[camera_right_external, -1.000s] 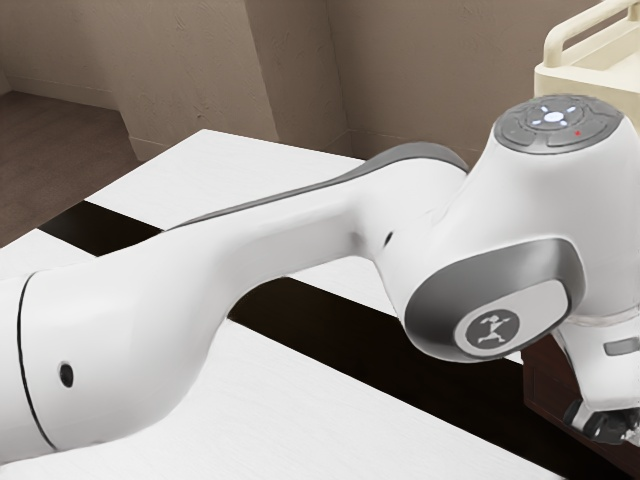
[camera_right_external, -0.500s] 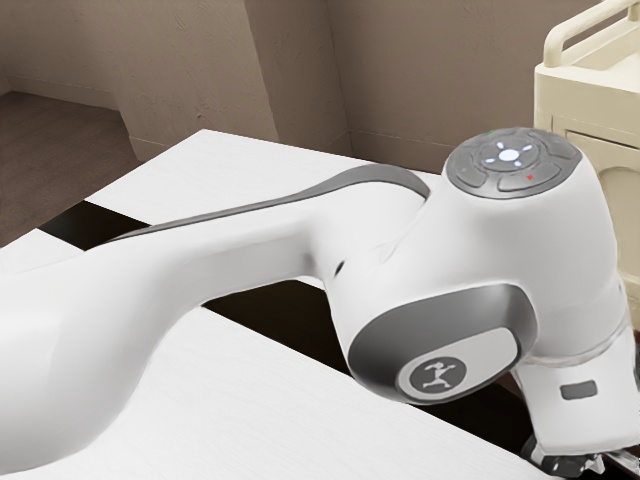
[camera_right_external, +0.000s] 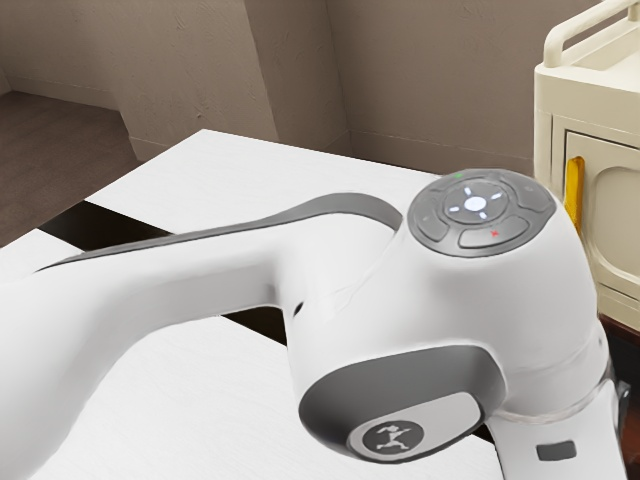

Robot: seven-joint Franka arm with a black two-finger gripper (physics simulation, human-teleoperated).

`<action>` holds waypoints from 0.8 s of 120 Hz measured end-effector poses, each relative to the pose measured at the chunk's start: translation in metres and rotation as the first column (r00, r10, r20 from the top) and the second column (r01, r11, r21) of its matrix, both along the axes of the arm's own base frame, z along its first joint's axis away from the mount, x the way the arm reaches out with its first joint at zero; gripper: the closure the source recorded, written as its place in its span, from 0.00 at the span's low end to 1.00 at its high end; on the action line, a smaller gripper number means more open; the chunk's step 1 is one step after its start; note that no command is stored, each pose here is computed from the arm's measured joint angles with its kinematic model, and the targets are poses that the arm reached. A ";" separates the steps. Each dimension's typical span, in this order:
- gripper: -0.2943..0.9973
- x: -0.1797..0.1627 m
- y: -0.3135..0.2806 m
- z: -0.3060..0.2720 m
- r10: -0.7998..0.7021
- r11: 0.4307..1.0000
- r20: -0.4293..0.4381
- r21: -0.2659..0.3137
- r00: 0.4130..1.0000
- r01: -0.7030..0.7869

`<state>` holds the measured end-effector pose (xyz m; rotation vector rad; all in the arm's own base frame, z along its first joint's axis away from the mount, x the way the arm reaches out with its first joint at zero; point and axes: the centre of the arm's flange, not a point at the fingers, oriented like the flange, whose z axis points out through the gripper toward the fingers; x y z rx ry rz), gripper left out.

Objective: Pull the drawer handle with one arm to open the drawer

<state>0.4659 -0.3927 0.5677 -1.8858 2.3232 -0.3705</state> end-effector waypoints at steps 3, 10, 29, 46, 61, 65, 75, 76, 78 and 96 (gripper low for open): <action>0.70 -0.003 0.000 -0.001 0.001 1.000 0.000 0.001 1.000 -0.001; 0.70 -0.009 0.003 0.001 0.005 1.000 0.005 0.002 1.000 -0.005; 0.72 -0.025 0.012 0.008 0.023 1.000 0.022 0.003 0.999 -0.023; 0.71 -0.036 0.017 0.009 0.034 0.999 0.025 0.007 0.999 -0.035; 0.70 -0.042 0.019 0.005 0.044 0.999 0.023 0.013 0.999 -0.045; 0.70 -0.045 0.019 0.005 0.046 0.999 0.024 0.014 0.999 -0.046; 0.70 -0.055 0.019 0.003 0.046 0.999 0.024 0.020 0.999 -0.046; 0.70 -0.056 0.018 0.002 0.046 0.999 0.024 0.020 0.999 -0.046; 0.70 -0.057 0.018 0.002 0.046 0.999 0.023 0.021 0.999 -0.046; 0.70 -0.071 0.017 -0.003 0.048 0.998 0.022 0.029 0.999 -0.049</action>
